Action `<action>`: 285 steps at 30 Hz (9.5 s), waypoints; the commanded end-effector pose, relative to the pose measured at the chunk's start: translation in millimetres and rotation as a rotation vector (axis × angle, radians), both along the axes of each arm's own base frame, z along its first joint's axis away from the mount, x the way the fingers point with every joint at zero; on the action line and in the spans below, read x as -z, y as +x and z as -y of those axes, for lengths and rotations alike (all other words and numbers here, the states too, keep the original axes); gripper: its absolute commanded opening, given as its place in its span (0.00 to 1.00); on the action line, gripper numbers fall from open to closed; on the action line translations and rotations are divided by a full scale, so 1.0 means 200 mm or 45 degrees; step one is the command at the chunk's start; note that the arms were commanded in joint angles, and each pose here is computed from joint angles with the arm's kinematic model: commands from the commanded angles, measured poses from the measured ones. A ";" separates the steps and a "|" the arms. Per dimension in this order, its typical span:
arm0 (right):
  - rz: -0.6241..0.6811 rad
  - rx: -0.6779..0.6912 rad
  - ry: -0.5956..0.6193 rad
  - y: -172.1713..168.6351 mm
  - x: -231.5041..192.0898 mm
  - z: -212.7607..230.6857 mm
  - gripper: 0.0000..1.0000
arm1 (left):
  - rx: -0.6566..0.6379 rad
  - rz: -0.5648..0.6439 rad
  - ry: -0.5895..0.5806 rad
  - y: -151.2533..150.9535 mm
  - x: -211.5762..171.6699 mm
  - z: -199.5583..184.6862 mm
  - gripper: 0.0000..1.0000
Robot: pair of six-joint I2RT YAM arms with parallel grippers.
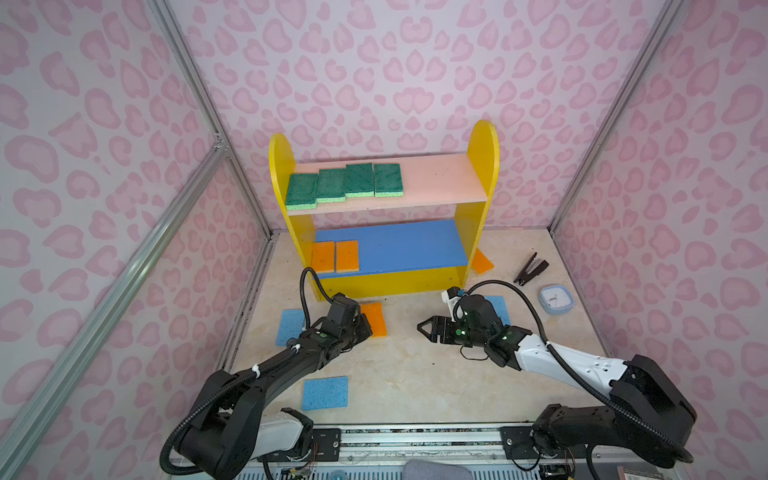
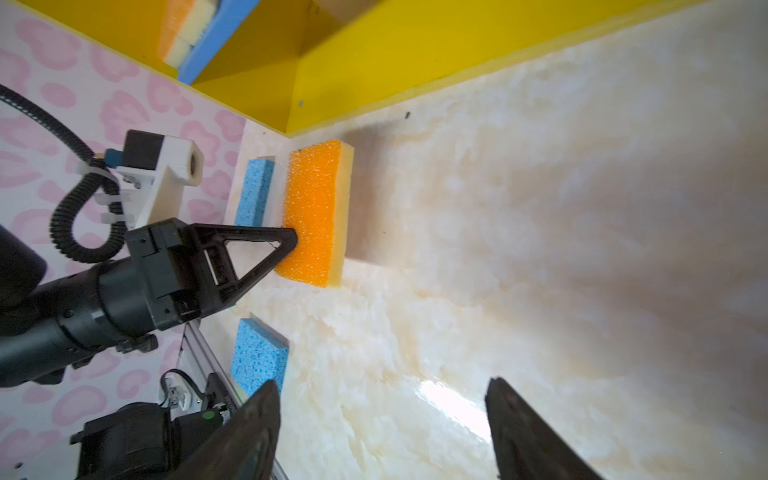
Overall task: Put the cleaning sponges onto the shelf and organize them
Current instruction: 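Lift the orange sponge with the left gripper while the right gripper closes on it, then open the left gripper and carry the sponge with the right gripper onto the blue shelf, then release the orange sponge upright beside the others and withdraw the right gripper, then reach the right gripper to the orange sponge beside the shelf and grasp it, then lift the orange sponge with the right gripper and carry it toward the blue shelf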
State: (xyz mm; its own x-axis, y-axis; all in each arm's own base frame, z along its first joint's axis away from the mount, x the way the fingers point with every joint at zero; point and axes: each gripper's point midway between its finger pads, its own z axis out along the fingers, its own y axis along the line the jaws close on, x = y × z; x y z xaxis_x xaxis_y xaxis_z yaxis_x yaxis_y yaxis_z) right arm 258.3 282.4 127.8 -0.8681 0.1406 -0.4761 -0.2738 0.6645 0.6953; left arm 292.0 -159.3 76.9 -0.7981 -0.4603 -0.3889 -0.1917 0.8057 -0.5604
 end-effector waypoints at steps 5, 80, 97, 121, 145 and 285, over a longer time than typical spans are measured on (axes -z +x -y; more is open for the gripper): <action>0.029 -0.090 0.282 -0.01 -0.16 -0.14 0.79 | -0.046 0.034 -0.148 0.01 -0.13 0.00 0.03; 0.014 -0.090 0.294 0.34 -0.29 -0.43 0.00 | -0.224 0.319 0.119 -0.17 -0.29 -0.36 0.98; -0.028 -0.005 0.361 0.81 -0.29 -0.55 0.01 | -0.239 0.360 0.205 -0.20 -0.20 -0.43 0.98; -0.049 -0.053 0.355 0.92 -0.27 -0.74 0.22 | -0.235 0.367 0.229 -0.25 -0.16 -0.46 0.97; 0.131 0.018 -0.081 0.79 -0.31 -0.47 0.79 | -0.183 0.382 0.255 -0.28 -0.18 -0.46 0.97; -0.180 0.945 -0.415 0.82 -0.01 1.38 0.00 | 0.044 0.272 0.026 -0.13 -0.10 -0.13 0.99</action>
